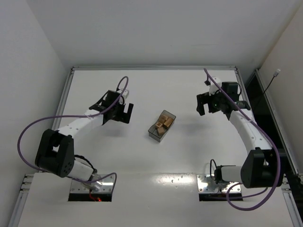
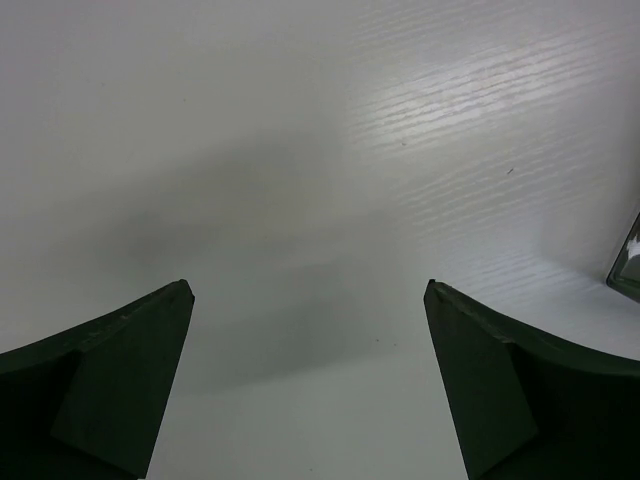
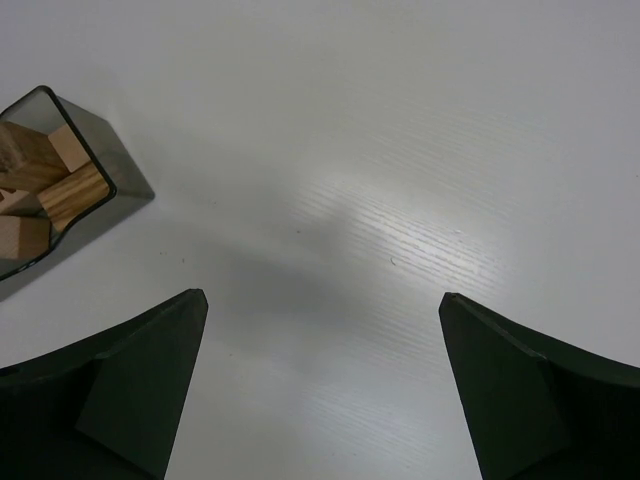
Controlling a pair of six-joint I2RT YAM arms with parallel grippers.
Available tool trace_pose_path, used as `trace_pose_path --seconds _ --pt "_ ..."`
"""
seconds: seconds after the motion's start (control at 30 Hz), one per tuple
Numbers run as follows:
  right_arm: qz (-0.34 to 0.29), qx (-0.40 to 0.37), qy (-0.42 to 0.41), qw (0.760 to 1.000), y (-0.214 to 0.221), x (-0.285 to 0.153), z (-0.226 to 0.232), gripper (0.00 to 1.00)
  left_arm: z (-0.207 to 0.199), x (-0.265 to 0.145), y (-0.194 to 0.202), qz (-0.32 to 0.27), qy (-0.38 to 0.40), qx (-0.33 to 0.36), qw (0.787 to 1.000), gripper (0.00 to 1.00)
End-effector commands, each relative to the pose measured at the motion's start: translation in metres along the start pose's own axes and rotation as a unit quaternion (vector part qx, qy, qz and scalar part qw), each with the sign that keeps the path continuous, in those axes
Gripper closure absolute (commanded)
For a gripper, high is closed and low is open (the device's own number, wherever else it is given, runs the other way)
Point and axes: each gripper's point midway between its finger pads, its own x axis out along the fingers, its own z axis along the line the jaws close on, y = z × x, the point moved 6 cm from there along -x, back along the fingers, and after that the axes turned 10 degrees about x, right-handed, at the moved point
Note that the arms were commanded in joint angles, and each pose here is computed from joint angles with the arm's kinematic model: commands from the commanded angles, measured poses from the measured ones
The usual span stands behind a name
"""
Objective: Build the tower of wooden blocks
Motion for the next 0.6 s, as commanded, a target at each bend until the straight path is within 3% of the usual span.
trace_pose_path --seconds 0.0,0.07,0.2,0.37,0.57 --pt "-0.025 -0.020 -0.002 0.999 -0.010 -0.002 0.004 0.01 0.000 -0.016 -0.018 -0.050 0.005 0.015 0.999 0.00" --pt "-0.021 -0.019 -0.007 1.000 -0.007 -0.001 0.005 0.01 -0.016 -0.024 -0.024 -0.063 0.023 0.059 0.996 0.00" --pt "-0.015 -0.018 -0.008 1.000 -0.002 0.000 0.005 0.01 -0.044 -0.042 -0.027 -0.085 0.002 0.117 0.989 0.12" --pt "-0.006 -0.015 -0.008 1.000 0.001 0.002 0.005 0.01 -0.083 -0.058 -0.026 -0.098 0.044 0.167 0.980 0.19" --pt "-0.006 -0.015 -0.013 1.000 0.001 0.002 0.006 0.01 -0.113 -0.057 -0.025 -0.089 0.105 0.159 0.978 0.24"
